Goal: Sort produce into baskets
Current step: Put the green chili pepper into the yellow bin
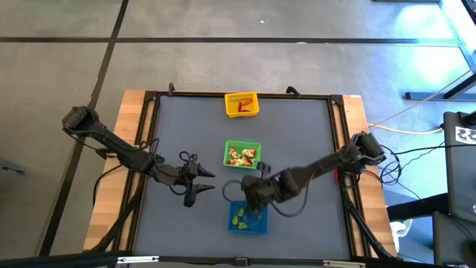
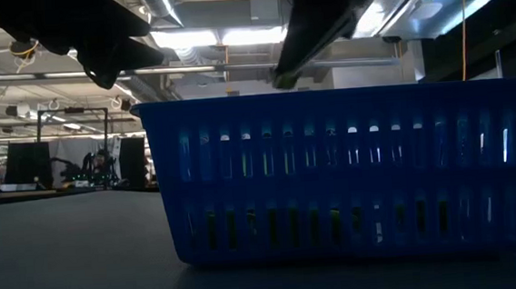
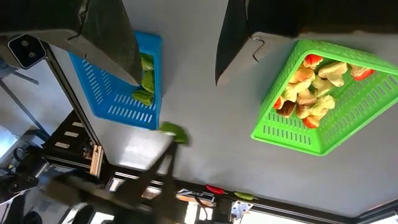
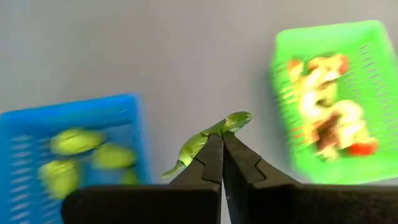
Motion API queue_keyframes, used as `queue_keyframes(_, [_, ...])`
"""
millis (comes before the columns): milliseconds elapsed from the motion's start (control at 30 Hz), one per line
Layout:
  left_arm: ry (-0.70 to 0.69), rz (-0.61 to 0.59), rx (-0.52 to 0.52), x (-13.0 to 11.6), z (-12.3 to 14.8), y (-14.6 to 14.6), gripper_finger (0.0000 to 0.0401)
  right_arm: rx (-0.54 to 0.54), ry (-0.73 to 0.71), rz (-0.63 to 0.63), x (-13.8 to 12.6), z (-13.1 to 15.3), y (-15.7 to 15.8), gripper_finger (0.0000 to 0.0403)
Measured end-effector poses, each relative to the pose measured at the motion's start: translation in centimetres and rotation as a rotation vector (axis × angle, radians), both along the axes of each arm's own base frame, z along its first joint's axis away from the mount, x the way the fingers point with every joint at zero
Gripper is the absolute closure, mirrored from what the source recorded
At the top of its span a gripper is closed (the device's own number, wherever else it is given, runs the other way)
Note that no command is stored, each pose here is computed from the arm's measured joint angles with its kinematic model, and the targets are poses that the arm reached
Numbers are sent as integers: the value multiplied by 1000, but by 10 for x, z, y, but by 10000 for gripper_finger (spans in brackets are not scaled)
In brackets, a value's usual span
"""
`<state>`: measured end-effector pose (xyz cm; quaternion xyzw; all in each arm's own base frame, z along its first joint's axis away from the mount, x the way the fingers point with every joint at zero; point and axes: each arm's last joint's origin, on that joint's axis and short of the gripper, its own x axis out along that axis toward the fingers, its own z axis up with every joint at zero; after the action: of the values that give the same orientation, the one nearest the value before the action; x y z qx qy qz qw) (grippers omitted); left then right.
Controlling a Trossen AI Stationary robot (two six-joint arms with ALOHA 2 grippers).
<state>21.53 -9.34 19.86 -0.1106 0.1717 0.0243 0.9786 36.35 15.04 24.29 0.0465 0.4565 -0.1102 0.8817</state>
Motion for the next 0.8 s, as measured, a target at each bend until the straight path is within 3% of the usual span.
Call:
queue_keyframes(200, [0,21,12,2,0,6,201,-117,15,-43,21,5,-71,400])
queue_keyframes(500, [1,122,11,10,0,28,201,-194,32,-195,31,8,-201,400])
queue_keyframes(800, [7,202,56,15,0,50,201,-100,-111,-367,20,6,-311,400])
